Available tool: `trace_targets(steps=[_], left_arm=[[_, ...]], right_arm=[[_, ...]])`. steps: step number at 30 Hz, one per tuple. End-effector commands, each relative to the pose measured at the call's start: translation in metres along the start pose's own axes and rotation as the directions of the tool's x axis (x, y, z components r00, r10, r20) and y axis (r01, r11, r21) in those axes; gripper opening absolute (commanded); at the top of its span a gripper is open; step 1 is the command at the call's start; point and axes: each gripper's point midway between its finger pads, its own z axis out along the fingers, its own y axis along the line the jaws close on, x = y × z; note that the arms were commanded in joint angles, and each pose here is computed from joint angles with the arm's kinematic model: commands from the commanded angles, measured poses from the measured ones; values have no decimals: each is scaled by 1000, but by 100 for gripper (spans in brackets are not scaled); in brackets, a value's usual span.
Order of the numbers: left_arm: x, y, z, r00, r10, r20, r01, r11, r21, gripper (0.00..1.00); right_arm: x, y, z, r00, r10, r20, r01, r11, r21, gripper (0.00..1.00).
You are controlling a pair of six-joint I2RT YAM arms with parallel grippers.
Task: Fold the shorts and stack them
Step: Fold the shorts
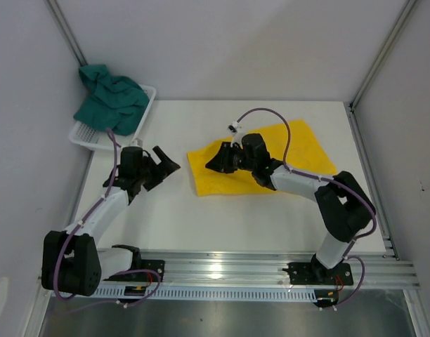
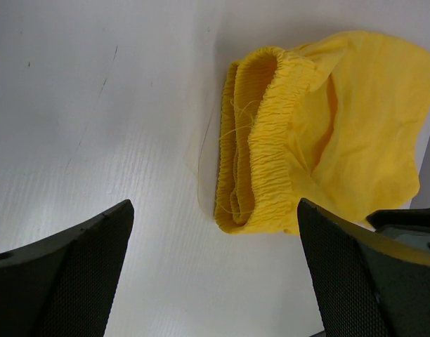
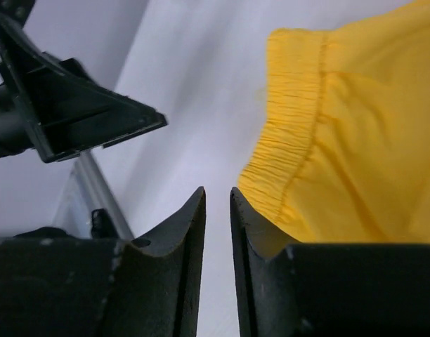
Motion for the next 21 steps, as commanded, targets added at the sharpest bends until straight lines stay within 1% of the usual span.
trace_targets(steps=[1,2,3,5,6,8,10,12,13,16,17,18,19,21], left_arm=[[-8,-14,-10,1000,17,17,-18,999,42,99],[-9,-14,-10,1000,17,18,-18,999,42,99],[-9,-14,-10,1000,20,17,-21,999,41,99],[-9,-14,-11,1000,22,17,-23,999,41,99],[-9,-14,-12,1000,23,17,-24,999,41,99],[-10,-13,-12,1000,21,20,-22,999,39,99],[-10,-13,-12,1000,21,18,-22,999,41,99],[-9,-12,-11,1000,22,19,-23,999,38,99],[-10,-13,-10,999,23,23,-24,999,42,99],[-7,-10,-6,1000,18,9,-19,999,39,99],[-5,-9,-4,1000,17,0,-17,999,35,99],[-5,-8,-3,1000,17,-3,-17,999,32,99],[-5,-8,-3,1000,17,-3,-17,999,32,99],[-3,-6,-1,1000,16,-9,-16,1000,27,99]], right_arm=[[26,42,9,988,101,-119,-132,947,-293,22],[38,34,17,979,127,-159,-170,941,-292,21],[41,39,18,973,139,-183,-194,925,-327,21],[49,37,22,967,149,-205,-215,909,-357,21],[65,27,29,952,175,-250,-255,907,-336,21],[76,15,34,945,194,-263,-276,905,-325,21],[101,-12,39,919,261,-296,-339,906,-253,20],[115,-36,43,897,315,-311,-381,907,-181,20],[130,-51,47,872,358,-333,-418,899,-129,19],[140,-63,50,851,396,-346,-446,892,-75,18],[132,-63,50,873,370,-319,-412,908,-72,19],[133,-61,48,875,361,-321,-398,915,-56,19],[120,-49,45,894,331,-302,-370,926,-80,20],[107,-37,42,916,286,-283,-326,940,-105,20]])
